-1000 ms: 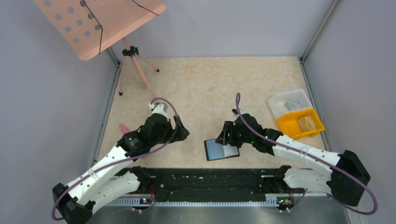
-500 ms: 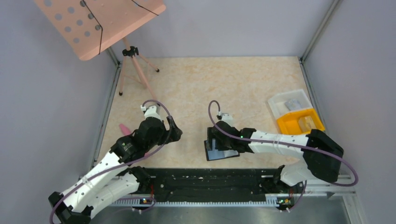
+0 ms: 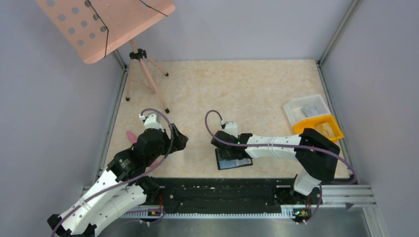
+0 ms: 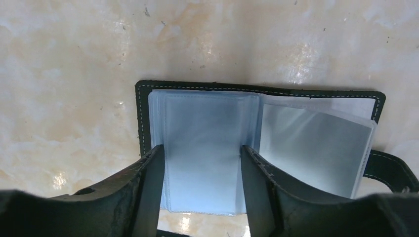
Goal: Take the credit cards out of the card holder
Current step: Remove the credit card from the card holder.
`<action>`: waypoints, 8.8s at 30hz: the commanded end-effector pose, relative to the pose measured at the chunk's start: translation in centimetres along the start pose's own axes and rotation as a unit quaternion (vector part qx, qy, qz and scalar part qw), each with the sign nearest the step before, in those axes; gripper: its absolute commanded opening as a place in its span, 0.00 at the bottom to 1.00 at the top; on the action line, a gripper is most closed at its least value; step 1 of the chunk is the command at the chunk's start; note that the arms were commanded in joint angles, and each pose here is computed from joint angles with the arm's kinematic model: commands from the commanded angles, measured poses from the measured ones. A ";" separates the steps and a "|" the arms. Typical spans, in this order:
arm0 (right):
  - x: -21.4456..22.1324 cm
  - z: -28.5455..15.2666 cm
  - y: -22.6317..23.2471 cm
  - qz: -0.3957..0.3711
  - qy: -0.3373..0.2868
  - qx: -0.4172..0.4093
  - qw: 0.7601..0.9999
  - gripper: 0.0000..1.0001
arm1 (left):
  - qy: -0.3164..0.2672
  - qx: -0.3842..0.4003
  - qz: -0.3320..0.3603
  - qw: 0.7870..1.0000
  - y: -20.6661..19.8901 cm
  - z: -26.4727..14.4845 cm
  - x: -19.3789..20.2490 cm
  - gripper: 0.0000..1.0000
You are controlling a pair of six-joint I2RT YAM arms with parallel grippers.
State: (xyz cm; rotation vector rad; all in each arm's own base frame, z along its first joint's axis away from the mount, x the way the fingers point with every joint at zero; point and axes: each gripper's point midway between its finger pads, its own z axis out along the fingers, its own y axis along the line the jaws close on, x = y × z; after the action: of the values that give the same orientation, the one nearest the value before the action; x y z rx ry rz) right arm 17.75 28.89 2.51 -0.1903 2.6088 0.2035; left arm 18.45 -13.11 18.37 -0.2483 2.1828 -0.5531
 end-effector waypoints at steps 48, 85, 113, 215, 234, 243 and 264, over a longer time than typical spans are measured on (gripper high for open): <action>0.7 -1.0 -0.3 0.012 -0.006 -0.019 1.000 0.64 | 0.029 0.024 -0.010 0.999 -1.6 1.5 1.1 0.92; 0.9 -0.9 2.0 0.016 0.006 -0.032 0.999 0.38 | 0.025 0.033 -0.023 0.999 -1.0 1.1 1.7 0.90; -0.3 -3.6 -0.6 0.089 -0.074 -0.216 0.970 0.20 | 0.226 0.152 -0.078 0.959 -8.1 7.6 11.9 0.45; 0.4 -4.0 0.5 0.185 -0.067 -0.307 0.931 0.13 | 0.261 0.096 -0.035 0.960 -8.5 10.6 16.1 0.32; 0.2 -4.7 0.9 0.182 -0.072 -0.351 0.916 0.13 | 0.289 0.108 -0.028 0.951 -11.0 10.9 17.7 0.29; 0.2 -4.2 0.5 0.170 -0.058 -0.315 0.932 0.33 | 0.291 0.128 -0.028 0.948 -12.2 11.0 17.6 0.29; -2.9 -8.2 -3.5 0.174 -0.125 -0.235 0.948 0.57 | 0.296 0.198 -0.039 0.934 -16.6 10.1 17.3 0.30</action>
State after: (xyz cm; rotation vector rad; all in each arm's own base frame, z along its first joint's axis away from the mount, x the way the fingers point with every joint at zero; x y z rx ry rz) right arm 15.49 25.55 7.54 0.1038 2.3570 0.9871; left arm 14.60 -34.50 5.68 0.0246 2.6627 -1.1019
